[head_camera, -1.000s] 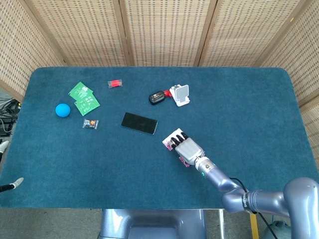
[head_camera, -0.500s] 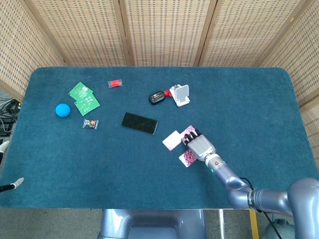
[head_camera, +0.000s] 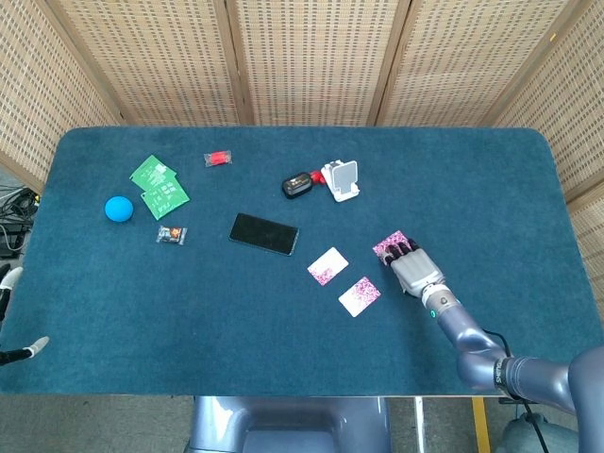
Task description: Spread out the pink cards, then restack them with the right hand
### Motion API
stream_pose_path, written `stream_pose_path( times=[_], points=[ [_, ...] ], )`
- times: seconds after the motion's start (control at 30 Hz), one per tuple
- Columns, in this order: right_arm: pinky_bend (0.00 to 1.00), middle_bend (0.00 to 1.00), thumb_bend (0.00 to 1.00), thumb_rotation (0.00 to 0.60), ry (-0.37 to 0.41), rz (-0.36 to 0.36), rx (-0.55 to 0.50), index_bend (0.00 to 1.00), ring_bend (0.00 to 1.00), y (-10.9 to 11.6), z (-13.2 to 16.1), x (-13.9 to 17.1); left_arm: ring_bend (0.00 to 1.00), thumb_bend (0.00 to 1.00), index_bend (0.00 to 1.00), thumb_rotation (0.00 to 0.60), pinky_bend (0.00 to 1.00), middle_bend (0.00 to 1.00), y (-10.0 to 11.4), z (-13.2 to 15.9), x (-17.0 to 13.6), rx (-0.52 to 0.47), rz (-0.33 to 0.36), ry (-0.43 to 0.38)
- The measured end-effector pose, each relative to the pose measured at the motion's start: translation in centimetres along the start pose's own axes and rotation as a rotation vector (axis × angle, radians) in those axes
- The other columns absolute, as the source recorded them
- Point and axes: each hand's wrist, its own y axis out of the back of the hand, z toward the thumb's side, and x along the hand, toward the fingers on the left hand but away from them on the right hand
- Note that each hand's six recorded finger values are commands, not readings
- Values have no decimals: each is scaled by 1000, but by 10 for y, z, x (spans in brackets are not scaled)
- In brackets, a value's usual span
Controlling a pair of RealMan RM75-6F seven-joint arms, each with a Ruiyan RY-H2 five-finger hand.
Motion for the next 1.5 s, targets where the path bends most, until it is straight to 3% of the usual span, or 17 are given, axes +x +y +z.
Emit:
stream_pose_path(
  times=[0.03, 0.17, 0.27, 0.4, 0.63, 1.03, 1.5],
  points=[
    [77, 77, 845, 600, 4, -7, -5, 88, 28, 2, 0, 0, 0, 0, 0, 600, 0, 0, 0, 0, 0, 1, -1, -1],
    [60, 0, 183, 600, 29, -64, -45, 94, 22, 18, 6, 1, 0, 0, 0, 600, 0, 0, -2, 1, 0, 4, -6, -2],
    [59, 0, 23, 600, 66, -134, -84, 134, 21, 38, 14, 2, 0, 0, 0, 600, 0, 0, -2, 3, 0, 6, -7, -6],
    [59, 0, 5, 600, 127, -209, -107, 184, 22, 62, 28, 0, 0, 0, 0, 600, 0, 0, -2, 3, 1, 6, -6, -6],
    [60, 1, 149, 600, 192, -240, -92, 274, 23, 78, 65, -14, 0, 0, 0, 600, 0, 0, -2, 0, 2, 1, -6, 4],
    [59, 3, 189, 600, 206, -227, -41, 304, 23, 81, 105, -41, 0, 0, 0, 600, 0, 0, -2, -6, 5, -4, -14, 22],
    [60, 12, 198, 600, 210, -224, 51, 333, 23, 79, 125, -58, 0, 0, 0, 600, 0, 0, -6, -7, 8, -2, -27, 29]
  ],
)
